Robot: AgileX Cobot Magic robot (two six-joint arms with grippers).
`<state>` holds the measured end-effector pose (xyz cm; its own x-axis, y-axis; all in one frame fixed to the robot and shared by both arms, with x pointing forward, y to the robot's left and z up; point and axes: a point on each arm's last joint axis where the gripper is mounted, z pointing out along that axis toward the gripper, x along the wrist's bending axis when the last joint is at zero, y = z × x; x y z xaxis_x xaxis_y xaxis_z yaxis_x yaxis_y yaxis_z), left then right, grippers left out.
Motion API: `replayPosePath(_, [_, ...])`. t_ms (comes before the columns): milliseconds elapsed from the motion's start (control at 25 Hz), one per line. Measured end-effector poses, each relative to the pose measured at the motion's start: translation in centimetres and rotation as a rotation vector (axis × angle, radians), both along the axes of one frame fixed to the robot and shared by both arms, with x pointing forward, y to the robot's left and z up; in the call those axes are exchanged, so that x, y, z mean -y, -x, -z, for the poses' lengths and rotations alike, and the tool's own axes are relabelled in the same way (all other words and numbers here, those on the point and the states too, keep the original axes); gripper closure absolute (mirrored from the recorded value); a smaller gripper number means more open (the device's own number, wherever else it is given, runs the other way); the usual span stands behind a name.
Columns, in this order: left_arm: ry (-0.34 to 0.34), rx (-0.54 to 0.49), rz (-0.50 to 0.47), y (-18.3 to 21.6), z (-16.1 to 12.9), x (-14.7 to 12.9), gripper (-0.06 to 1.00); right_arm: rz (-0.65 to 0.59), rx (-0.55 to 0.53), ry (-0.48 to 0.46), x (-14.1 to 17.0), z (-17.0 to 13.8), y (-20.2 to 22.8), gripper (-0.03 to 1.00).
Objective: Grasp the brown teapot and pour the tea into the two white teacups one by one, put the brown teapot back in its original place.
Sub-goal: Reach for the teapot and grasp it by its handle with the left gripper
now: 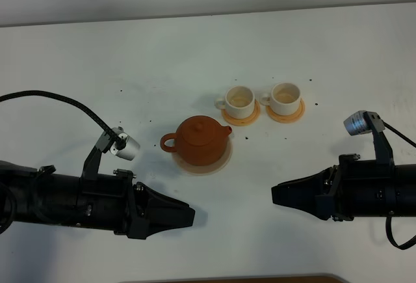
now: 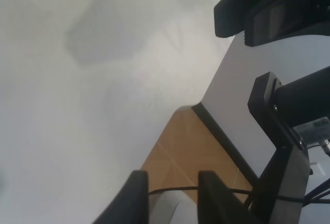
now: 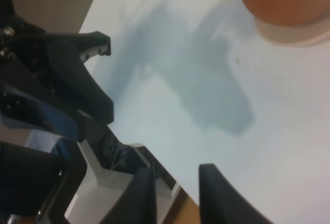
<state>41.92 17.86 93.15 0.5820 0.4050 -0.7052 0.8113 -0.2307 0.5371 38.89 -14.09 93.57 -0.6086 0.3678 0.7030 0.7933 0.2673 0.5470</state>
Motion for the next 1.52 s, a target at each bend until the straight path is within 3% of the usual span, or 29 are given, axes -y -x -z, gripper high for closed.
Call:
replayPosePath(880, [0.000,-0.001,0.000,0.0,0.0,0.0,0.67,0.007,-0.002,-0.003,0.0,0.0,0.0,0.73])
replayPosePath(1280, [0.013,-0.022,-0.056,-1.9,-1.3,0.4,0.67,0.019,-0.006,-0.010,0.0,-0.1,-0.1,0.73])
replayPosePath(1520, [-0.046,-0.008,-0.096,-3.9,-2.3,0.4,0.67,0.052,0.059,0.015,-0.5,-0.8,-1.7,0.73])
